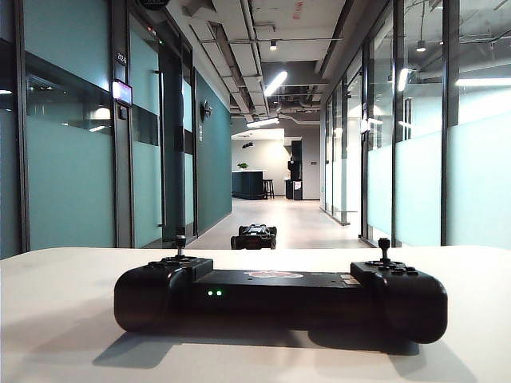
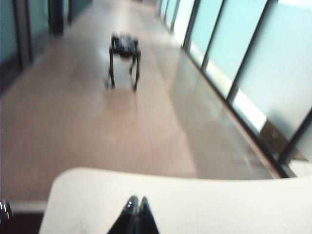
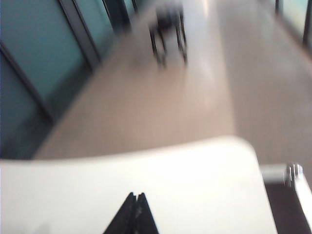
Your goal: Push the left joystick on the remote control sitting on the white table forward to make the robot dog walk in a straight line until it approaches the door.
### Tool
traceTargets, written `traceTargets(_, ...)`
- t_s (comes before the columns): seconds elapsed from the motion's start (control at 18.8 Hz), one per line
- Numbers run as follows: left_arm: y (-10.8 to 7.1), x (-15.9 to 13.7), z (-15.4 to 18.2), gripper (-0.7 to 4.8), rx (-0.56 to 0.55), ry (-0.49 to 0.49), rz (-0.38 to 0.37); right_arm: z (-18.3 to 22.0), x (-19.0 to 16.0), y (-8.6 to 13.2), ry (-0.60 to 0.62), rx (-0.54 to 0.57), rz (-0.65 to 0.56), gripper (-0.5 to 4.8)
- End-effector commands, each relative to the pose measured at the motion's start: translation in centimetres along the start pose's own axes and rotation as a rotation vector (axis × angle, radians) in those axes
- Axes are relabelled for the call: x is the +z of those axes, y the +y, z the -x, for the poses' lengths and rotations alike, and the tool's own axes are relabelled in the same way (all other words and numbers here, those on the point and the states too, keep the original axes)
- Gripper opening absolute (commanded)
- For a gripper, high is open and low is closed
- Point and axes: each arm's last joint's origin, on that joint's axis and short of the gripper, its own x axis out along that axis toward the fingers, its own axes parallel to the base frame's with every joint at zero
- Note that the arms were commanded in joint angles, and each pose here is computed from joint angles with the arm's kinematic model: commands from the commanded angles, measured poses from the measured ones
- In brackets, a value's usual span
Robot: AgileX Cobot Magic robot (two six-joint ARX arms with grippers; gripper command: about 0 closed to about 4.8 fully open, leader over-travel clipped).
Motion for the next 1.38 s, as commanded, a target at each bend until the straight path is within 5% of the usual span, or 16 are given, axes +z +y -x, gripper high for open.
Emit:
traceTargets(0.05, -0.8, 1.4, -0.8, -0.05, -0.080, 0.072, 0.041, -0.5, 0.8, 0.4, 0.056, 0.016, -0.045, -0.05)
traceTargets(0.32, -3.5, 2.0, -2.6, -0.05, -0.246, 0.199, 0.033, -2.0, -0.1, 2.3, 0.173, 0.142, -0.099, -0.05)
traceTargets(0.64, -6.2, 1.9, -4.6, -0.05, -0.341, 0.463, 0.013, -3.1, -1.9, 5.8, 0.362, 0.255, -0.051, -0.05)
traceTargets(1.07, -6.8, 1.6, -5.5, -0.05, -0.407, 0.525, 0.021, -5.4, -4.1, 10.2, 0.773, 0.204, 0.058, -0.04)
traceTargets(1.17, -6.9, 1.6, -5.5, -0.05, -0.411, 0.524, 0.020, -6.3, -4.4, 10.7, 0.862, 0.156, 0.079, 1.80)
traceTargets(1.23, -6.9, 1.6, -5.5, -0.05, -0.413, 0.523, 0.020, -6.9, -4.8, 11.0, 0.919, 0.134, 0.098, 3.65)
traceTargets(1.38, -6.9, 1.6, -5.5, -0.06, -0.414, 0.519, 0.020, -8.2, -6.3, 11.4, 1.025, 0.125, 0.116, 3.89)
